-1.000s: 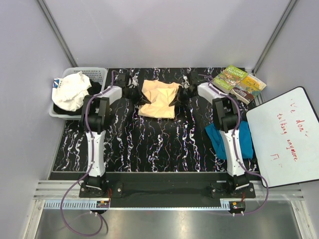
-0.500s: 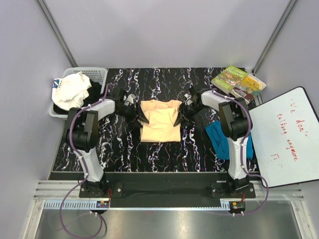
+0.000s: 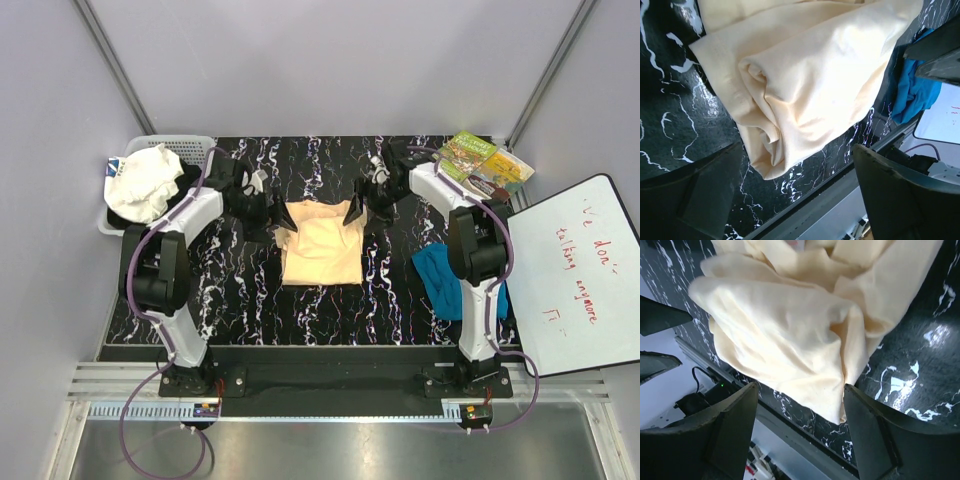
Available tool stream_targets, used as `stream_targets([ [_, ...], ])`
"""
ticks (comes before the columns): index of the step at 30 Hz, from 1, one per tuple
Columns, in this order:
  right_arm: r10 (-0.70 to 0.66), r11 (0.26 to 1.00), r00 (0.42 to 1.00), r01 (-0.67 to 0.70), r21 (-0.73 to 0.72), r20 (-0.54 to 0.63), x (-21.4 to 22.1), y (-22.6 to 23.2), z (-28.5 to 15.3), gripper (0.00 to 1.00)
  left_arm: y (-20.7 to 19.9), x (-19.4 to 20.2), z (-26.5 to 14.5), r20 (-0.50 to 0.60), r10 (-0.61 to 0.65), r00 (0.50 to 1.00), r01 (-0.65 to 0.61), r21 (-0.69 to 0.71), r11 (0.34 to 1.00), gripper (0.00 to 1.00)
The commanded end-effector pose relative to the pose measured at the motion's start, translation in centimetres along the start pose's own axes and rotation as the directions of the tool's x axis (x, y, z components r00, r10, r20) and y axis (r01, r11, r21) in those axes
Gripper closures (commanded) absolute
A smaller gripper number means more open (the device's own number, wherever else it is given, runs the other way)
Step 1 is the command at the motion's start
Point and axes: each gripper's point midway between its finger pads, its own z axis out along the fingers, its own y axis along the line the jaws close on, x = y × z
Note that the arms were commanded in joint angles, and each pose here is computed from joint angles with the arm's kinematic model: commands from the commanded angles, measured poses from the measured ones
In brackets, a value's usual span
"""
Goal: Fold and stack the t-shirts
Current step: Smooth out wrinkles on the folded tshirt
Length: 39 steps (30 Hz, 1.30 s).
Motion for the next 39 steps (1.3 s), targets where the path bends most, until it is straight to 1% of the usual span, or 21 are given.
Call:
stream_targets([
  [1, -0.031, 0.999, 0.998, 0.029, 0.037, 0.056, -2.8, -0.2, 0.1, 0.24, 0.0, -2.8, -0.1, 0.055, 0.078, 0.995, -0.076, -0.033, 0.997, 0.12],
  [2, -0.04, 0.999, 0.997, 0.038, 0.036, 0.071, -3.5, 0.0, -0.1, 0.24, 0.0, -3.1, 0.0, 0.057, 0.085, 0.995, -0.083, -0.035, 0.996, 0.16],
  [3, -0.04, 0.998, 0.996, 0.036, 0.047, 0.078, -3.9, -0.2, 0.0, 0.24, 0.1, -3.6, 0.4, 0.055, 0.085, 0.995, -0.083, -0.034, 0.996, 0.24],
  [4, -0.034, 0.998, 0.997, 0.03, 0.055, 0.075, -4.1, -0.7, 0.4, 0.24, 0.2, -3.9, 0.5, 0.057, 0.091, 0.994, -0.089, -0.037, 0.995, 0.28],
  [6, -0.048, 0.997, 0.994, 0.041, 0.067, 0.094, -5.0, -0.8, 0.5, 0.24, 0.3, -4.5, 1.2, 0.051, 0.089, 0.995, -0.087, -0.034, 0.996, 0.33],
  [15, -0.049, 0.996, 0.994, 0.041, 0.083, 0.098, -5.8, -1.3, 1.0, 0.24, 0.2, -6.5, 2.6, 0.053, 0.086, 0.995, -0.085, -0.014, 0.996, 0.34],
  [18, -0.044, 0.997, 0.994, 0.037, 0.07, 0.1, -6.0, -1.0, 1.0, 0.25, 0.1, -6.8, 3.2, 0.049, 0.073, 0.996, -0.074, 0.003, 0.997, 0.48],
  [19, -0.038, 0.997, 0.995, 0.032, 0.064, 0.097, -6.0, -0.9, 1.1, 0.25, 0.0, -6.9, 3.3, 0.052, 0.069, 0.996, -0.07, 0.01, 0.998, 0.55],
  [21, -0.037, 0.998, 0.994, 0.032, 0.048, 0.104, -6.2, -0.3, 0.8, 0.25, -0.1, -7.1, 3.4, 0.055, 0.066, 0.996, -0.067, 0.019, 0.998, 0.63],
  [25, -0.043, 0.999, 0.992, 0.039, 0.031, 0.117, -6.2, 0.6, -0.3, 0.25, -0.4, -7.4, 3.7, 0.058, 0.059, 0.997, -0.061, 0.041, 0.997, 0.68],
  [29, -0.042, 0.999, 0.993, 0.041, 0.015, 0.106, -6.0, 0.9, -0.2, 0.26, -0.5, -7.5, 3.6, 0.061, 0.063, 0.996, -0.065, 0.045, 0.997, 0.78],
  [30, -0.038, 0.999, 0.994, 0.037, 0.011, 0.1, -5.9, 0.9, 0.0, 0.26, -0.5, -7.4, 3.6, 0.062, 0.064, 0.996, -0.066, 0.045, 0.997, 0.85],
  [32, -0.041, 0.999, 0.994, 0.042, -0.009, 0.097, -5.9, 1.3, -0.1, 0.28, -0.7, -7.6, 3.5, 0.067, 0.066, 0.996, -0.07, 0.049, 0.996, 0.94],
  [33, -0.036, 0.999, 0.995, 0.038, -0.017, 0.091, -5.9, 1.4, 0.0, 0.33, -0.8, -7.7, 3.4, 0.072, 0.068, 0.995, -0.072, 0.049, 0.996, 1.0],
  [35, -0.036, 0.999, 0.995, 0.04, -0.037, 0.094, -6.1, 1.9, -0.1, 0.38, -1.0, -7.8, 3.3, 0.077, 0.067, 0.995, -0.071, 0.051, 0.996, 1.0],
  [36, -0.027, 0.998, 0.995, 0.032, -0.047, 0.092, -6.1, 2.1, 0.0, 0.43, -1.1, -7.9, 3.3, 0.08, 0.065, 0.995, -0.069, 0.054, 0.996, 1.0],
  [38, -0.037, 0.995, 0.995, 0.045, -0.086, 0.097, -6.4, 2.8, 0.1, 0.48, -1.2, -8.0, 3.2, 0.085, 0.062, 0.994, -0.066, 0.057, 0.996, 1.0],
  [39, -0.032, 0.995, 0.995, 0.04, -0.089, 0.099, -6.6, 2.8, 0.3, 0.48, -1.3, -8.1, 3.2, 0.087, 0.061, 0.994, -0.067, 0.061, 0.996, 1.0],
])
